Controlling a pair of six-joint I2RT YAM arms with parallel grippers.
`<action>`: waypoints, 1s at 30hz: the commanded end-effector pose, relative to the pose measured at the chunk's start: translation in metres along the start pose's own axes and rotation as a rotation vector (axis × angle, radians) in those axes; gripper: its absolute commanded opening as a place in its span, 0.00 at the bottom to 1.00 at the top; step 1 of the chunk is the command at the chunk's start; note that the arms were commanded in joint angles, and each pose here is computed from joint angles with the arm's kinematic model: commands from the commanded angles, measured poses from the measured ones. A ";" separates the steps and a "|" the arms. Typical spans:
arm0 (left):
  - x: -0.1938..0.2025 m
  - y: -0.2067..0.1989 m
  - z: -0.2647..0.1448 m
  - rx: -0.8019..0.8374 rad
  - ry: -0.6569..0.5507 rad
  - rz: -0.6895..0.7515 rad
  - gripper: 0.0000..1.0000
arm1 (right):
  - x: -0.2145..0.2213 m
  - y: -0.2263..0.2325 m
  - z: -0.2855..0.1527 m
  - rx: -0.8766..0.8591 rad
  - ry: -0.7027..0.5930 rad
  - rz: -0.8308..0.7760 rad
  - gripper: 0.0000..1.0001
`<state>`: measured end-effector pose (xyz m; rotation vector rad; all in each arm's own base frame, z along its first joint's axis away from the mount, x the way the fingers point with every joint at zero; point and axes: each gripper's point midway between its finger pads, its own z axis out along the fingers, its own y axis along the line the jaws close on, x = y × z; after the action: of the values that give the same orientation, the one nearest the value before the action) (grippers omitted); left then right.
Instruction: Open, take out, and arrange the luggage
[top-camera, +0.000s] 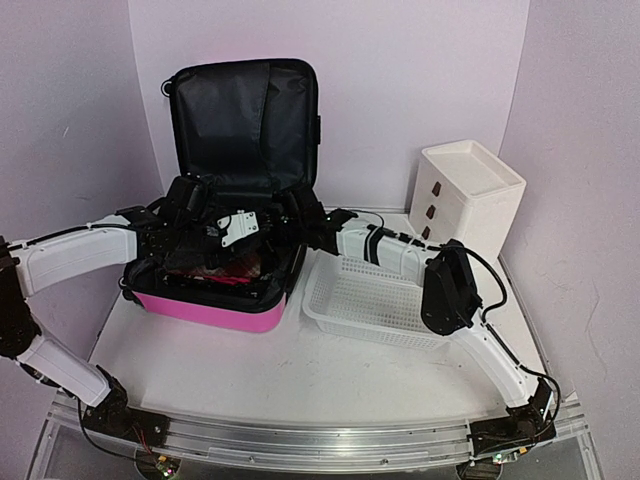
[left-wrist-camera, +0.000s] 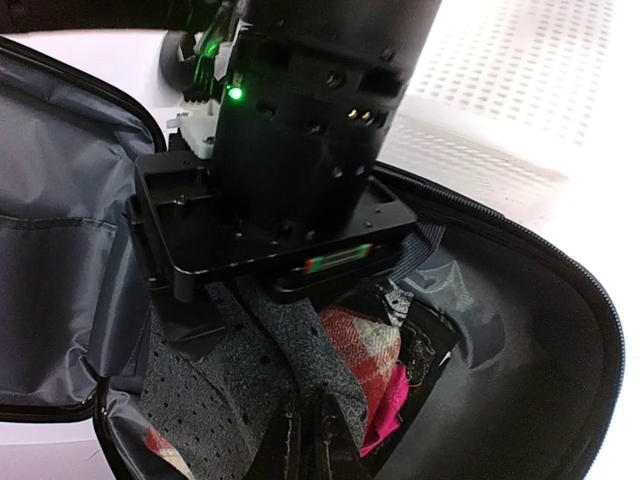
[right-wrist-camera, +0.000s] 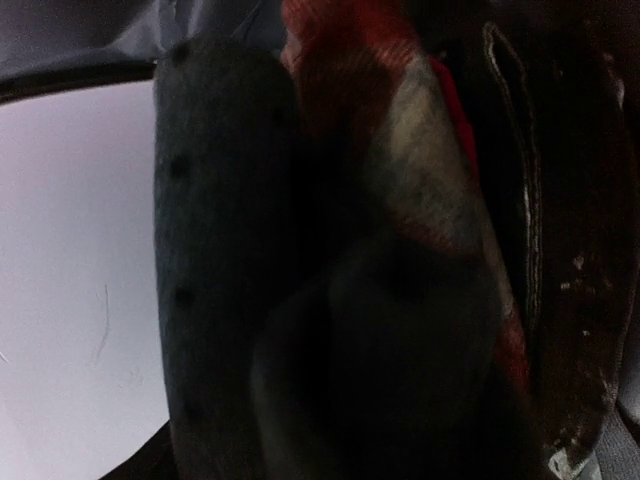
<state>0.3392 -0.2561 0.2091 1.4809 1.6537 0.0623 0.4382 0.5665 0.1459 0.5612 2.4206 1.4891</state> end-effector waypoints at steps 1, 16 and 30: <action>-0.027 0.007 -0.023 -0.025 -0.104 -0.015 0.00 | -0.017 0.035 -0.002 -0.110 -0.070 -0.009 0.59; -0.054 0.004 -0.101 0.107 -0.219 -0.609 0.67 | -0.017 0.065 -0.029 -0.161 -0.068 -0.257 0.00; 0.040 0.070 -0.084 0.223 -0.139 -1.492 0.74 | -0.018 0.045 -0.077 -0.172 0.032 -0.341 0.00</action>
<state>0.3205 -0.1725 0.2734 0.3133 2.2139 -0.8152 0.4333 0.5254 0.1501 0.2015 2.4135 1.3935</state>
